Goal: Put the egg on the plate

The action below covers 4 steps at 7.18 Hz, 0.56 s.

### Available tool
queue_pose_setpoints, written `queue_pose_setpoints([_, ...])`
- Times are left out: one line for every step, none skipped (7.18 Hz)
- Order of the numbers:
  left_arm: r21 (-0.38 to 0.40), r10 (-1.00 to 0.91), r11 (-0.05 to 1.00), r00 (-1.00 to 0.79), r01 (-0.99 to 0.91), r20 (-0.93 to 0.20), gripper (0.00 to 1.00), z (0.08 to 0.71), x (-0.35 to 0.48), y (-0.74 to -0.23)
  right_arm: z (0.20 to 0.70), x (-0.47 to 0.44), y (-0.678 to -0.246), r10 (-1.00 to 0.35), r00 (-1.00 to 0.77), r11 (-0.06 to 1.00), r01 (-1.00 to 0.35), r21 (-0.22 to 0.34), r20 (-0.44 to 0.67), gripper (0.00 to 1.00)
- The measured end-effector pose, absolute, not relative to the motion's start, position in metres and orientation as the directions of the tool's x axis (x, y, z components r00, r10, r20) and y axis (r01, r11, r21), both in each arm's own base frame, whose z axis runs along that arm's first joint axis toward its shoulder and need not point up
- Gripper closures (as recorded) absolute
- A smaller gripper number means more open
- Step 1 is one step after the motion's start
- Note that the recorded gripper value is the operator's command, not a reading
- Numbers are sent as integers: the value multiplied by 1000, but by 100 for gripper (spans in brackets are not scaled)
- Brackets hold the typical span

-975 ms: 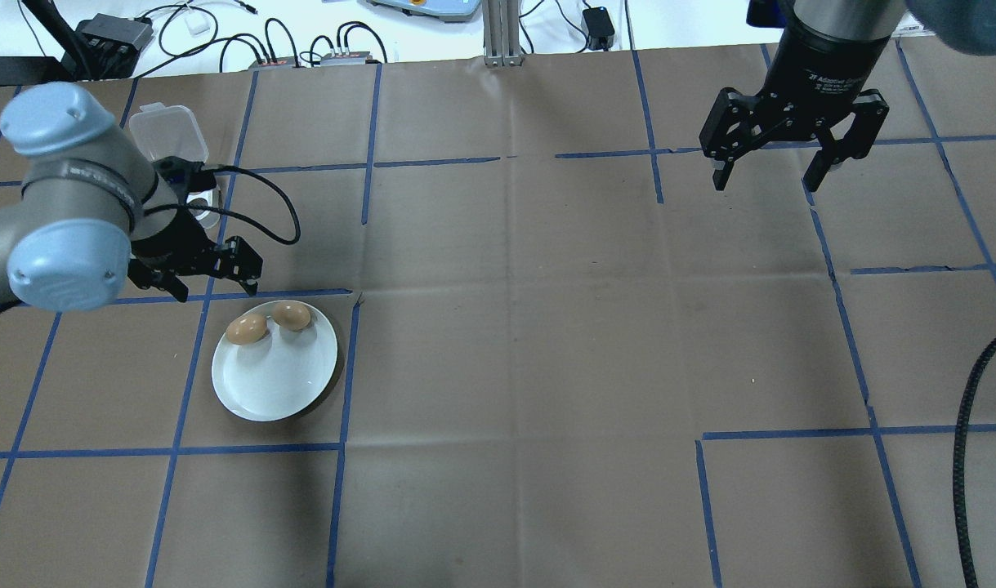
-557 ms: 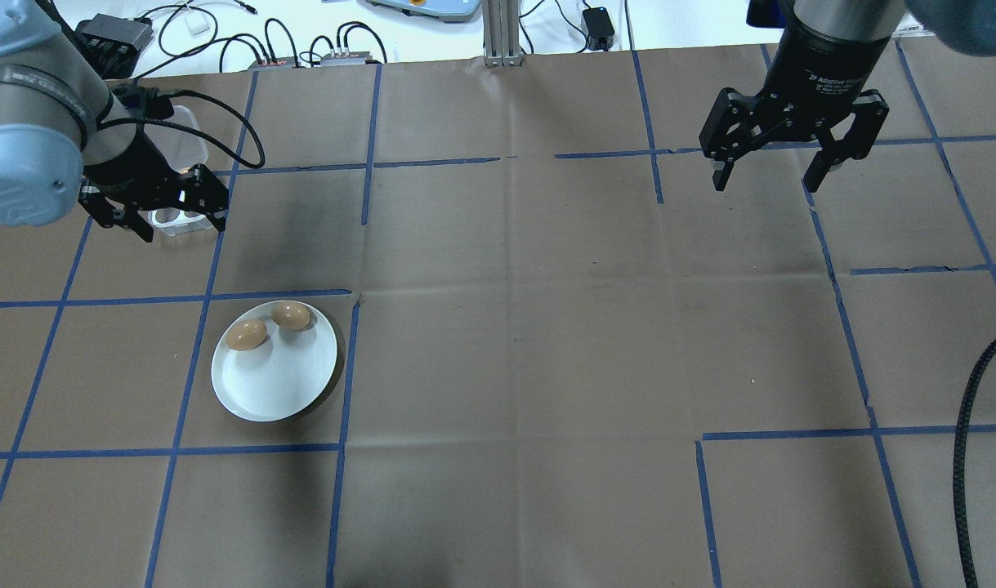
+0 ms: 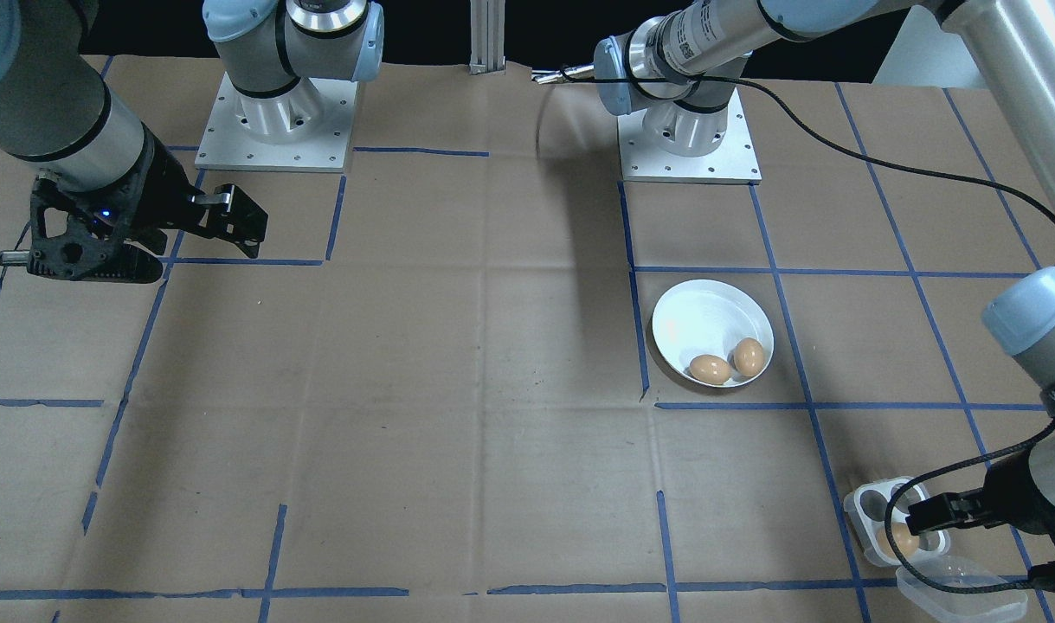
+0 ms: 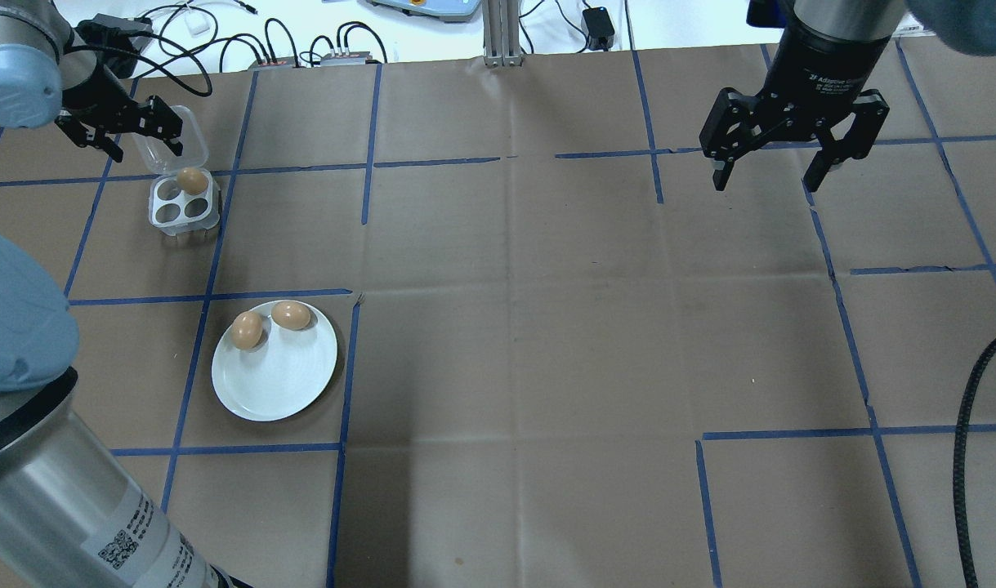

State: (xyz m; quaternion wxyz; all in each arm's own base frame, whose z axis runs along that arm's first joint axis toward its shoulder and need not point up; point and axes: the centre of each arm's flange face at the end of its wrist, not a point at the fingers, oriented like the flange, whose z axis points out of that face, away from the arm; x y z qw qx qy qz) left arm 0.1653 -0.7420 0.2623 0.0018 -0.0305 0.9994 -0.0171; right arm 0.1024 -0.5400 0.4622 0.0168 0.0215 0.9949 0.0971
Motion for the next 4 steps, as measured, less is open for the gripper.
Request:
queue_pose_setpoints([-22, -54, 998, -999, -54, 5, 7, 242, 164, -747, 462, 102, -540, 46, -998, 980, 39, 194, -30, 0])
queue_pose_setpoints([-7, -48, 999, -999, -48, 13, 21, 226, 161, -750, 462, 102, -540, 46, -998, 980, 39, 194, -30, 0])
queue_pose_setpoints([1, -45, 999, -999, -45, 17, 28, 218, 158, -752, 462, 102, -540, 46, -998, 980, 39, 194, -30, 0])
queue_pose_setpoints([4, -43, 999, -999, -43, 19, 31, 215, 157, -753, 462, 102, -540, 46, -998, 980, 39, 194, -30, 0])
